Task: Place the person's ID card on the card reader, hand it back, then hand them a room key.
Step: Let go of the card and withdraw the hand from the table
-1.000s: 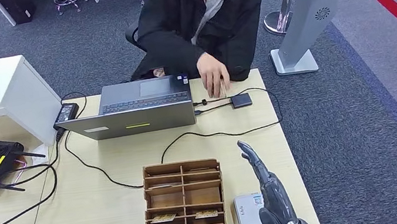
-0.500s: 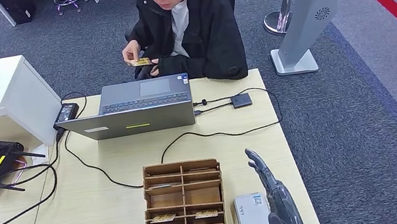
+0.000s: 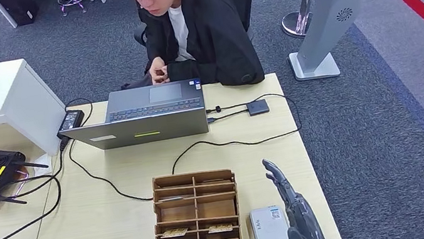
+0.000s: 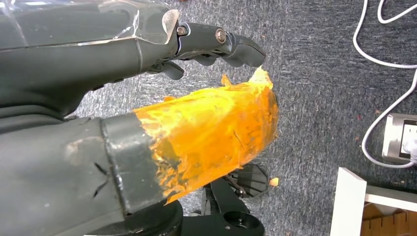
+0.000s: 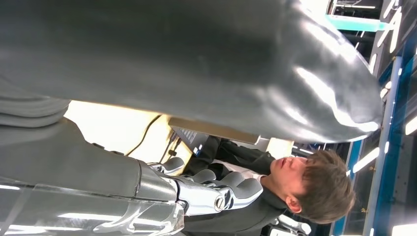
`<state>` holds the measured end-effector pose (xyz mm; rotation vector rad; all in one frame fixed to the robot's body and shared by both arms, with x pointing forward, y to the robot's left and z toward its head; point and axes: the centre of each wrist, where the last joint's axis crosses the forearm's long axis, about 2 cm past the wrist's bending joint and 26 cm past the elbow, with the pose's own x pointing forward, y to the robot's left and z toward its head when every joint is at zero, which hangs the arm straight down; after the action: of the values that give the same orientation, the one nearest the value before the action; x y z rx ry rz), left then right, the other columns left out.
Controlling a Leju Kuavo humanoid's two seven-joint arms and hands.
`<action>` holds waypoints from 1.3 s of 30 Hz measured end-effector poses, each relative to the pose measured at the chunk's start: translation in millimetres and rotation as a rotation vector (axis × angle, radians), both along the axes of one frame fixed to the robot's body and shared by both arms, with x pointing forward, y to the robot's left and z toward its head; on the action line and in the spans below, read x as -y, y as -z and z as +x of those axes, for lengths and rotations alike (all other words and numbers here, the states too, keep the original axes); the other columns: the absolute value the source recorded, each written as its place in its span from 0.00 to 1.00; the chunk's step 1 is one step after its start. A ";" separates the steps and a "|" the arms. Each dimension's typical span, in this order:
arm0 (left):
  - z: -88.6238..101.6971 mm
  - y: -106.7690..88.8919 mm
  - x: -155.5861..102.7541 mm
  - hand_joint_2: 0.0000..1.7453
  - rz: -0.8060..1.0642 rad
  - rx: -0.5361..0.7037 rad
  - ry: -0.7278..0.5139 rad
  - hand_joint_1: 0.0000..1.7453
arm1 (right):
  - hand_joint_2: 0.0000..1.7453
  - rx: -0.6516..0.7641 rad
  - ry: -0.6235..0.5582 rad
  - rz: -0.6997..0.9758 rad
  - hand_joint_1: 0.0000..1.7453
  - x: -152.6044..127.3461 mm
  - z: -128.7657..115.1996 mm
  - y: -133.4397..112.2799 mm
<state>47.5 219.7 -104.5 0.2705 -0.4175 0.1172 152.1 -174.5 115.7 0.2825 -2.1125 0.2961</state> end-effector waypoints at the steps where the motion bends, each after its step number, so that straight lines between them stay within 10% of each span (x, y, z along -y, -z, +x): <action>1: -0.1 0.0 0.3 0.00 0.000 0.000 0.000 0.00 | 0.00 -0.001 -0.002 0.000 0.00 -0.2 -0.3 0.1; 39: -1.0 -0.6 4.3 0.00 0.002 0.008 -0.024 0.00 | 0.00 -0.015 -0.054 0.042 0.00 -3.6 -0.6 -0.6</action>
<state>46.4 215.4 -103.9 0.2769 -0.4220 0.1411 151.5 -171.0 116.3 0.3659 -2.1006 0.2809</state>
